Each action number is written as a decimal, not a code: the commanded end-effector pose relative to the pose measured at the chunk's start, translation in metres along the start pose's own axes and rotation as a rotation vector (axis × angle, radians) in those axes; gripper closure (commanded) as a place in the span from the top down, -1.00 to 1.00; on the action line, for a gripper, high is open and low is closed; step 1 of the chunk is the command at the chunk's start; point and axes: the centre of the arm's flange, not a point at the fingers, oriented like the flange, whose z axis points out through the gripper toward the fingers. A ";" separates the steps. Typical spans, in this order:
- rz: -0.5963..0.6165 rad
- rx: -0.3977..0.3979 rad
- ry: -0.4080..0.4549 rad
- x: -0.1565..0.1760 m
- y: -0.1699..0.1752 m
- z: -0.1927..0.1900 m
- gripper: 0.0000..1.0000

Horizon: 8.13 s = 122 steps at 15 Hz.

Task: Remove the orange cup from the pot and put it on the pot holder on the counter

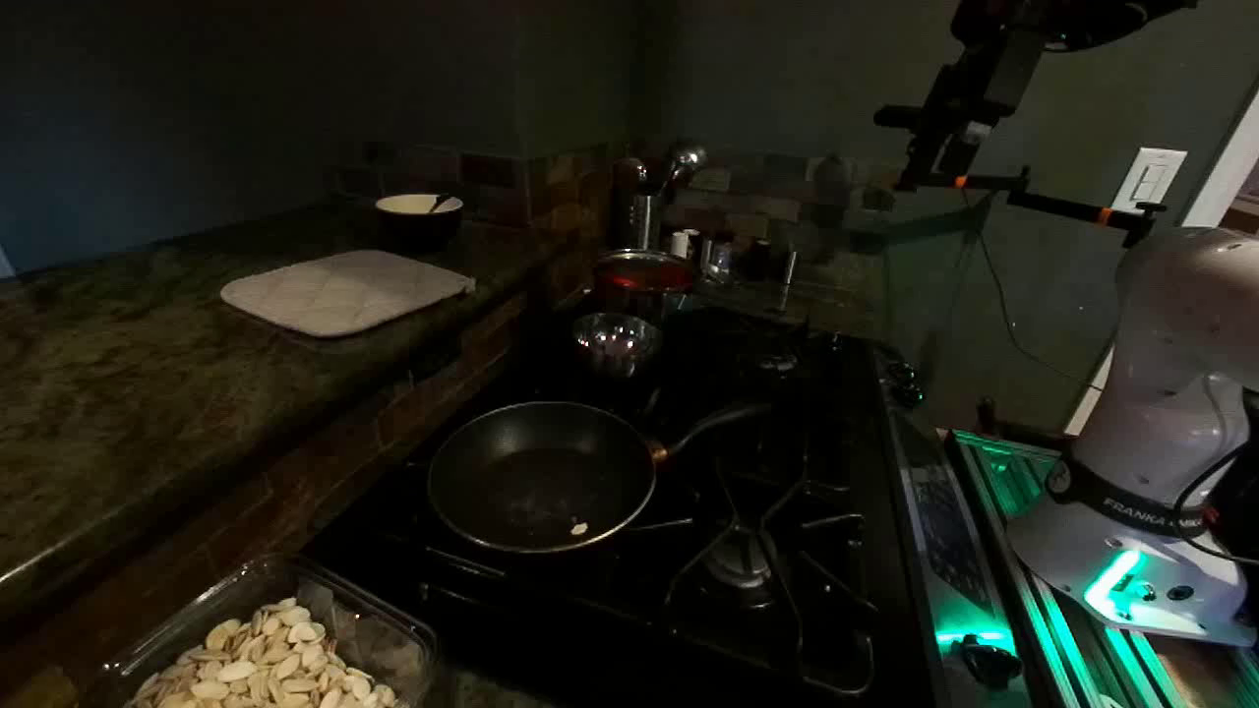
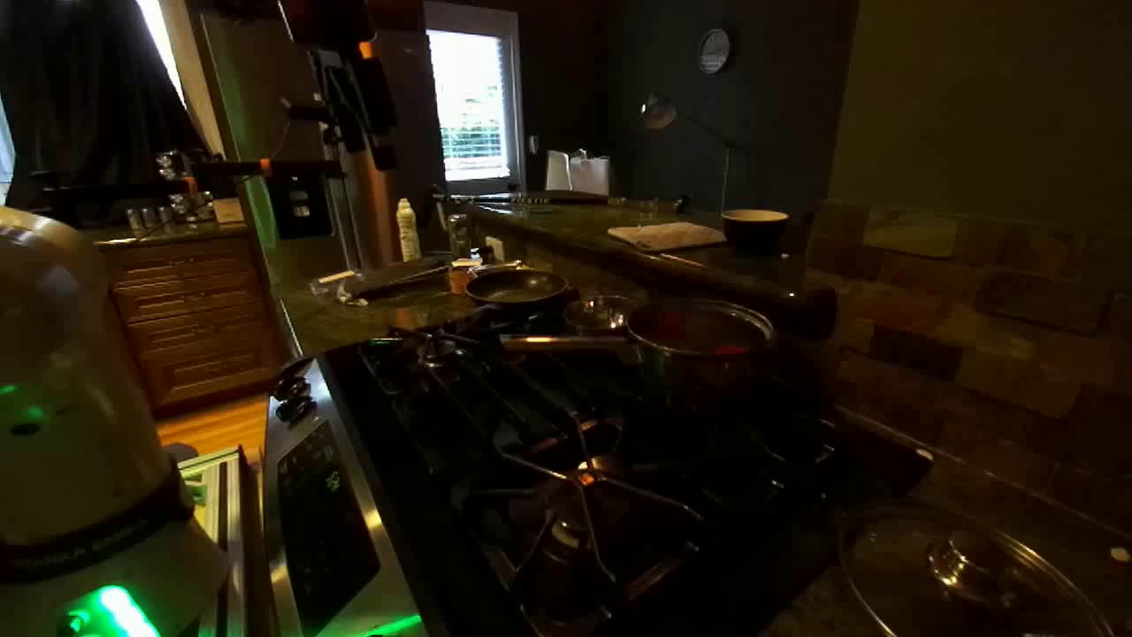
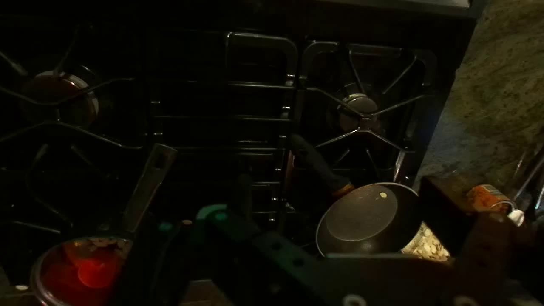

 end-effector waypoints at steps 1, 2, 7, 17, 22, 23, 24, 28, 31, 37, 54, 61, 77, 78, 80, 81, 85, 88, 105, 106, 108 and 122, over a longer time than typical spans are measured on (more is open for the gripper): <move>0.000 0.000 0.000 0.000 0.000 0.000 1.00; 0.000 0.000 0.000 0.000 0.000 0.000 1.00; 0.000 0.000 0.000 0.000 0.000 0.000 1.00; 0.013 -0.032 -0.001 0.019 0.006 0.006 1.00; 0.025 -0.081 0.010 0.072 0.034 0.025 1.00; 0.034 -0.100 -0.004 0.082 0.043 0.031 1.00; 0.044 -0.113 -0.015 0.093 0.054 0.037 1.00; 0.092 -0.179 -0.040 0.133 0.100 0.058 1.00; 0.115 -0.209 -0.049 0.164 0.129 0.074 1.00; 0.141 -0.253 -0.035 0.226 0.169 0.114 1.00; 0.357 -0.236 -0.045 0.249 0.227 0.230 1.00; 0.418 -0.248 0.005 0.241 0.232 0.259 1.00; 0.532 -0.268 0.068 0.228 0.242 0.281 -0.61; 0.530 -0.268 0.074 0.229 0.241 0.279 -0.75; 0.520 -0.269 0.084 0.232 0.237 0.271 -0.94; 0.515 -0.266 0.086 0.234 0.234 0.266 -1.00; 0.482 -0.284 0.072 0.237 0.218 0.232 -1.00; 0.458 -0.308 0.059 0.234 0.212 0.216 -1.00; 0.462 -0.275 0.062 0.240 0.213 0.232 0.53; 0.463 -0.274 0.060 0.240 0.214 0.234 0.67; 0.464 -0.273 0.058 0.240 0.214 0.235 0.74; 0.465 -0.273 0.058 0.240 0.214 0.235 0.73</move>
